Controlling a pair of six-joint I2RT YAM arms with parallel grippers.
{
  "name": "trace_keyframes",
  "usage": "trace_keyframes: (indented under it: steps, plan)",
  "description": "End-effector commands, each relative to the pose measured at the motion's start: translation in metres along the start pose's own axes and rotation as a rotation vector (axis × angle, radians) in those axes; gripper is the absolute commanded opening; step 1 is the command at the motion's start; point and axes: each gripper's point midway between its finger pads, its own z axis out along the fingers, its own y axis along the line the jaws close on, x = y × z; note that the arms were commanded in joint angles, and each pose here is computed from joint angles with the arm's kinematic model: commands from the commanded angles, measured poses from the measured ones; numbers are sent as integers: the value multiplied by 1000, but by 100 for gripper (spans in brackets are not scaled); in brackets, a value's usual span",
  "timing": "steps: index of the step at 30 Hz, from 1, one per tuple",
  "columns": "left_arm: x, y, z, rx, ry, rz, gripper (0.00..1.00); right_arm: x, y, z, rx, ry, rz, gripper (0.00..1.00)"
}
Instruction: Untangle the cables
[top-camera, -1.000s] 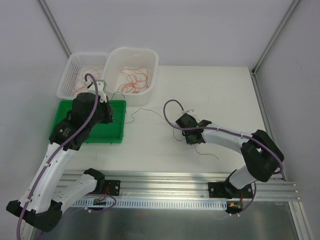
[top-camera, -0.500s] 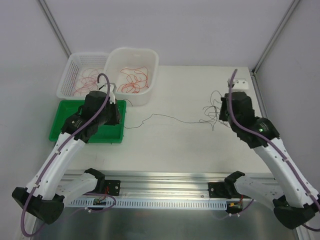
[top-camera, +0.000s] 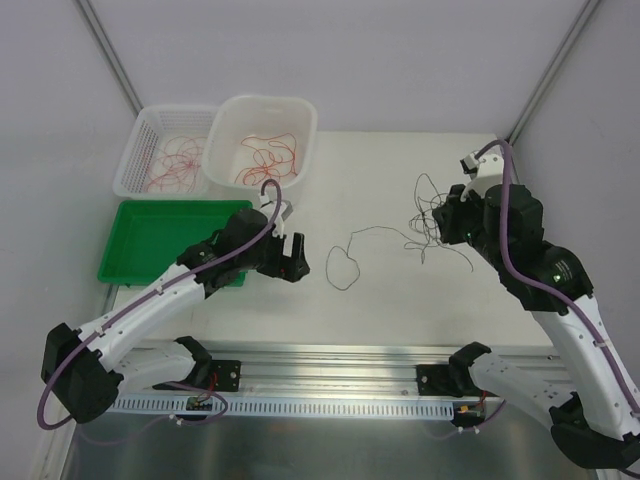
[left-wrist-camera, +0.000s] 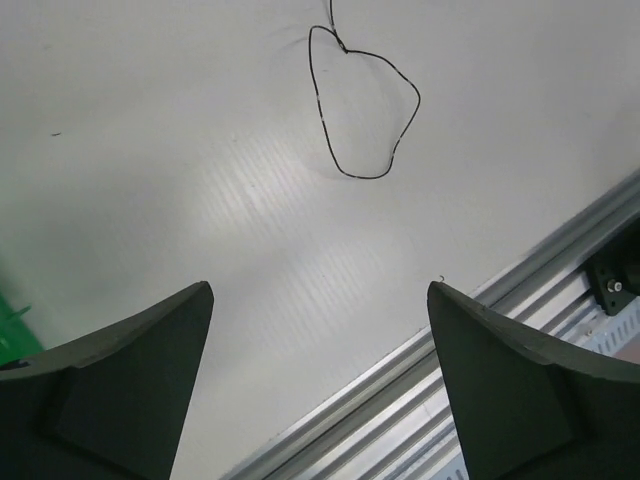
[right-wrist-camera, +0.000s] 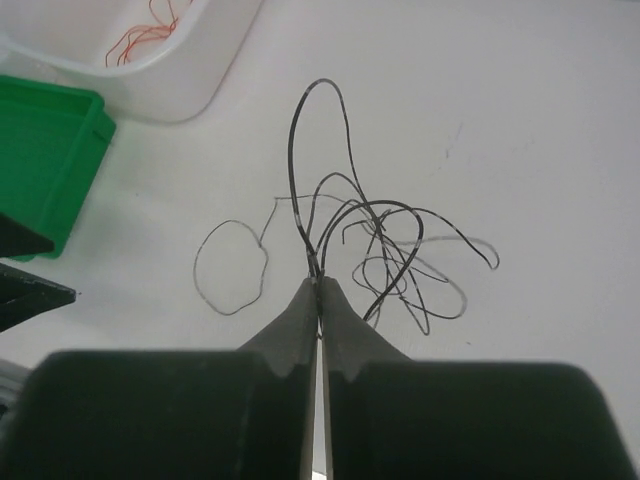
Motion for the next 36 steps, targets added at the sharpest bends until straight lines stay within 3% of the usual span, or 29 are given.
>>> trace_keyframes:
  steps: [1,10,15,24,29,36]
  plan:
    - [-24,-33,1,172,-138,51,91,2,19,-1,-104,8,16,1]
    - [-48,-82,-2,469,-468,233,96,-3,46,-13,-255,12,42,1]
    - [-49,-96,24,501,-461,297,96,-10,60,-22,-342,0,25,1]
    - [-73,-111,69,517,-510,633,95,-14,79,-38,-476,-9,-23,1]
    - [-68,-143,76,672,-508,715,94,-18,86,-46,-525,-14,-29,1]
    - [-52,-161,93,746,-466,775,92,-21,95,-55,-589,-19,-32,1]
